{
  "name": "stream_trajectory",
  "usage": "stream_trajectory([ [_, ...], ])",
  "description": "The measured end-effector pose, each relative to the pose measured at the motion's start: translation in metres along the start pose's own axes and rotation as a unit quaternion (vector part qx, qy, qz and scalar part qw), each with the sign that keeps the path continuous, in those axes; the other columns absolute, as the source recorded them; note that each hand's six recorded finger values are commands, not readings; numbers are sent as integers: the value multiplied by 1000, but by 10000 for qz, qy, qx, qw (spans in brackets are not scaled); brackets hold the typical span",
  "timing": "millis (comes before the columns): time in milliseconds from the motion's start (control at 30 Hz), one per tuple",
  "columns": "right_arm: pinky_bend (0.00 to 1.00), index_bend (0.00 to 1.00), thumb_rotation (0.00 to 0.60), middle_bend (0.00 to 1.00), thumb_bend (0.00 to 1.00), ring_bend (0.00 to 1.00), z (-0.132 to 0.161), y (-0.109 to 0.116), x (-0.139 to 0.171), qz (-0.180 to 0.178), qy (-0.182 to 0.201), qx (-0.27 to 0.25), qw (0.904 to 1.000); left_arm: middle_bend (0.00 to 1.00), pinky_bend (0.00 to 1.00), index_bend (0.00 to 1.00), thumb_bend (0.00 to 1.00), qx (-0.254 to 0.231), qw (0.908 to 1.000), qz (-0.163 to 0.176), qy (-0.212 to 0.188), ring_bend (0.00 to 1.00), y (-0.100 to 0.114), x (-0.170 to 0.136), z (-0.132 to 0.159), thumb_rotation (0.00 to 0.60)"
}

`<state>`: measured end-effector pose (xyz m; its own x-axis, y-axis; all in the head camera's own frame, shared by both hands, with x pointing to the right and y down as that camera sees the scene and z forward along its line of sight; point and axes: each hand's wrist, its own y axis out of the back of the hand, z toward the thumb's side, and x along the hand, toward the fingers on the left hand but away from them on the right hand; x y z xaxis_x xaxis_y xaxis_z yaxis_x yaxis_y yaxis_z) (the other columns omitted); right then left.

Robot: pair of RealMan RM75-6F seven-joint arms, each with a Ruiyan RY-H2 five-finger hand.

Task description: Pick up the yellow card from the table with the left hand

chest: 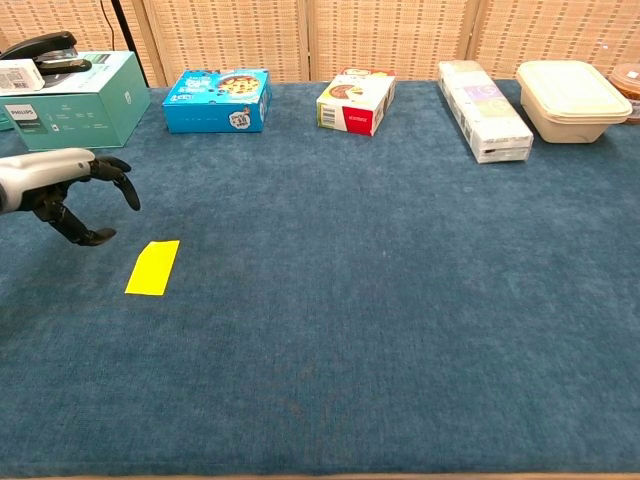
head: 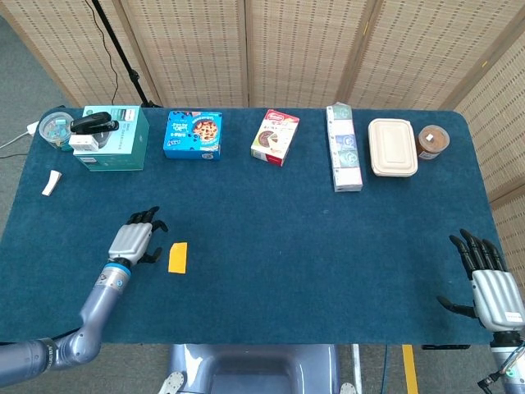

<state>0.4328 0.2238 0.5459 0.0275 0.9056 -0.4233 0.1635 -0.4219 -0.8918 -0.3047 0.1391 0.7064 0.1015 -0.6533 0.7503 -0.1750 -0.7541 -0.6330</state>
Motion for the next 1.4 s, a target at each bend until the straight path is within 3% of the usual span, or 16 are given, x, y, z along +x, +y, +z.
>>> stream_trajectory([
  [1400,0,0,600,0,0,0,1,-2,-1,76,40,-148,9999,0,0,359,411,360,9990,-255,12,0,-30,6,20,600],
])
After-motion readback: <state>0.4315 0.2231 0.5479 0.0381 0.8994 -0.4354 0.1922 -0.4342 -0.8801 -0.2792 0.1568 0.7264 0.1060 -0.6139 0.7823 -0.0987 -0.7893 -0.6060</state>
